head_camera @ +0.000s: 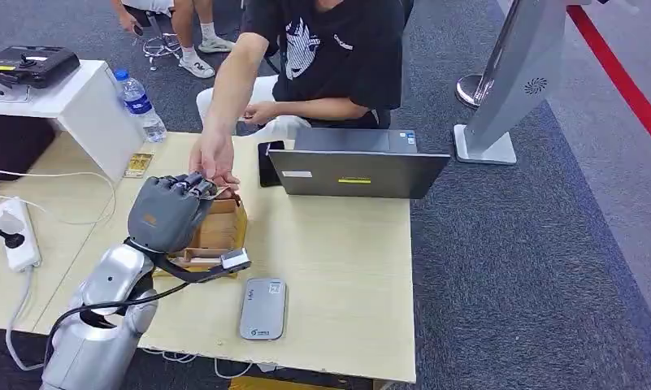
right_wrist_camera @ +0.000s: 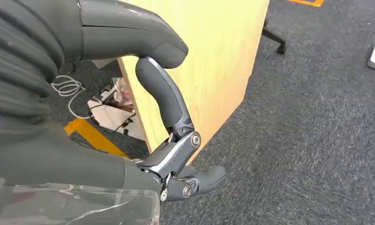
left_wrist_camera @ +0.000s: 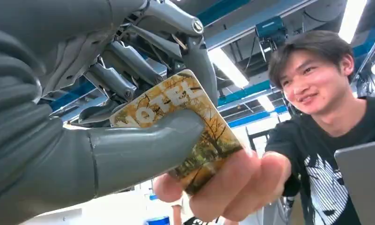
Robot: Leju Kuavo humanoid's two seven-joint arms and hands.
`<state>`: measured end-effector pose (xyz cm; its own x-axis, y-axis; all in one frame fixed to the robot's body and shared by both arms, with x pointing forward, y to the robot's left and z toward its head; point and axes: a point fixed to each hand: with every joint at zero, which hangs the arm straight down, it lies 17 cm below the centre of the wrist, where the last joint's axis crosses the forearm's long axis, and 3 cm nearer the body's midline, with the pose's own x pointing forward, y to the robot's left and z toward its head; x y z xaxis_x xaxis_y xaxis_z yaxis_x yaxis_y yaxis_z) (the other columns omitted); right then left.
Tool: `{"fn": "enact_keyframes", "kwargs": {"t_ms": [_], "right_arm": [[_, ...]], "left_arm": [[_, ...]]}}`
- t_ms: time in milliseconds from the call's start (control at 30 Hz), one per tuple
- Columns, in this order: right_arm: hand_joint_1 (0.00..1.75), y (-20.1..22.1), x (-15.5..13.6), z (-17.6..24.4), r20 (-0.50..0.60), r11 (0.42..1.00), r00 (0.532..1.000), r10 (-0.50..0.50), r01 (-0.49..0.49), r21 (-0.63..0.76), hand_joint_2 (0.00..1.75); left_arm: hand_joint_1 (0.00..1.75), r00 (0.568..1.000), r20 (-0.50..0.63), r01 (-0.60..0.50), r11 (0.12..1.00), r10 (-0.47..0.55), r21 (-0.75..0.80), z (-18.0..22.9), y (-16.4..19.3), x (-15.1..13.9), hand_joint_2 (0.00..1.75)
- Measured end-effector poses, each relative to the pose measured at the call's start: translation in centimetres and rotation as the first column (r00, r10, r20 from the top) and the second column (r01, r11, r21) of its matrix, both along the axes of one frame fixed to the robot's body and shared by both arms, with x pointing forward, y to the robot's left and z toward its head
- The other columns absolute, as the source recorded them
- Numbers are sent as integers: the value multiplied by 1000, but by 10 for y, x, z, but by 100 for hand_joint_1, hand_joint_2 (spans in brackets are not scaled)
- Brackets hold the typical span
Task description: Pass the card to the sensor for recognition and then transmit it.
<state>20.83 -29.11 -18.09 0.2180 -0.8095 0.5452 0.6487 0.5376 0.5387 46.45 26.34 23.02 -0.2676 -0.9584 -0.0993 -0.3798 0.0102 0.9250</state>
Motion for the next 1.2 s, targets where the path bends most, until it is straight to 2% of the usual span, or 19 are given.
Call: {"fn": "enact_keyframes", "kwargs": {"t_ms": [633,667,767,933,1033,1200], "right_arm": [[0,4,-3,-2,-6,1000,1000,27,-27,-11,175],[0,4,-3,-2,-7,1000,1000,28,-28,-11,175],[0,4,-4,-2,-7,1000,1000,26,-26,-9,175],[0,-7,-20,-8,-27,997,997,-79,79,8,175],[0,-10,-33,-13,-60,990,989,-134,135,24,175],[0,1,-44,-13,-85,993,990,-109,112,32,175]], "left_arm": [[175,999,-6,-34,999,34,-31,5,8,9,175],[0,999,-3,-33,999,33,-33,4,8,8,175],[0,1000,15,-7,999,8,-53,1,5,0,175],[0,987,159,79,957,-36,-277,9,12,-71,175],[0,979,202,86,923,-9,-376,21,31,-103,175],[0,971,232,40,916,59,-400,33,54,-125,175]]}}
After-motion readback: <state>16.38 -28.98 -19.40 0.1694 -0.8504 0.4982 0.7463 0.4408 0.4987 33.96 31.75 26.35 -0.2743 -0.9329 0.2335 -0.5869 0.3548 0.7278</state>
